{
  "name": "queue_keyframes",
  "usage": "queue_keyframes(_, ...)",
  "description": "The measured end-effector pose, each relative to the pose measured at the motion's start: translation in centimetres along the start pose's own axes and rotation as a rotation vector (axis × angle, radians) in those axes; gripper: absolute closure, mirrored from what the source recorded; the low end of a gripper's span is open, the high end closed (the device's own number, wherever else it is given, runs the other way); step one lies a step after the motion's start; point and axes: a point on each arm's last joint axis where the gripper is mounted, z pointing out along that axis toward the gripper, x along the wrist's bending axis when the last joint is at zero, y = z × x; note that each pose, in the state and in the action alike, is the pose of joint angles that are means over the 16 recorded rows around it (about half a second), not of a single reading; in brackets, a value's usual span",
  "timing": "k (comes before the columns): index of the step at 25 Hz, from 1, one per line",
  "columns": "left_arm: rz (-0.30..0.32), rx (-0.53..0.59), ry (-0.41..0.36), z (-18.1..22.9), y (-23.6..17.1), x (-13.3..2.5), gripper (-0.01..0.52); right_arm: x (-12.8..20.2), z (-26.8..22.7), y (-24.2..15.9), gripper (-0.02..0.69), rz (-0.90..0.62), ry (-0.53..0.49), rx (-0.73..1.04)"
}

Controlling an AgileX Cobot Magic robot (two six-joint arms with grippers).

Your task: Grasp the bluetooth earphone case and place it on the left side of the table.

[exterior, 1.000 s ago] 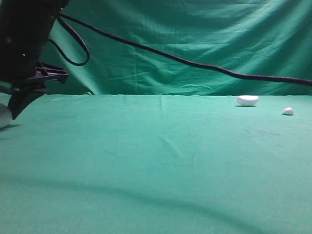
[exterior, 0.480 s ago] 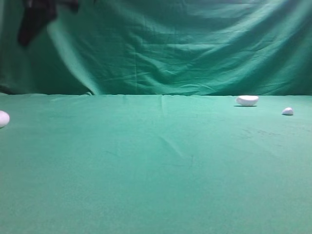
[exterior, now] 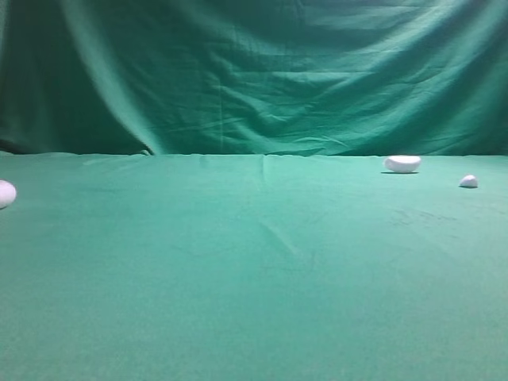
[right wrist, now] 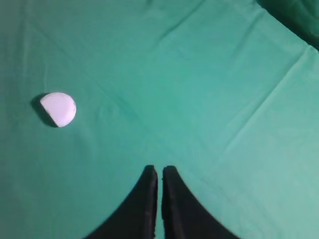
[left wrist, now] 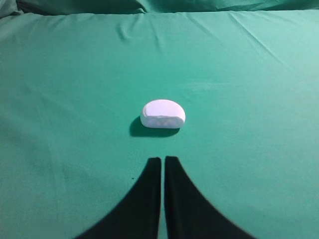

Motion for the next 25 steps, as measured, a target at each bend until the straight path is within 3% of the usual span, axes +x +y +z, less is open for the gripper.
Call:
queue_keyframes(11,0.0,0.0,0.0,0.0,0.0,0.0,0.514,-2.7,-8.0,-10.8,0.665,0.119,0.108,-0.023)
queue_keyframes(19,0.0,0.0,0.0,0.0,0.0,0.0,0.514,-1.9,-11.2,-19.6,0.665,0.17,0.208,-0.227)
queue_keyframes(25,0.0,0.0,0.0,0.0,0.0,0.0,0.514,-1.5,-11.8,-25.2,0.665,0.184,0.228,-0.419)
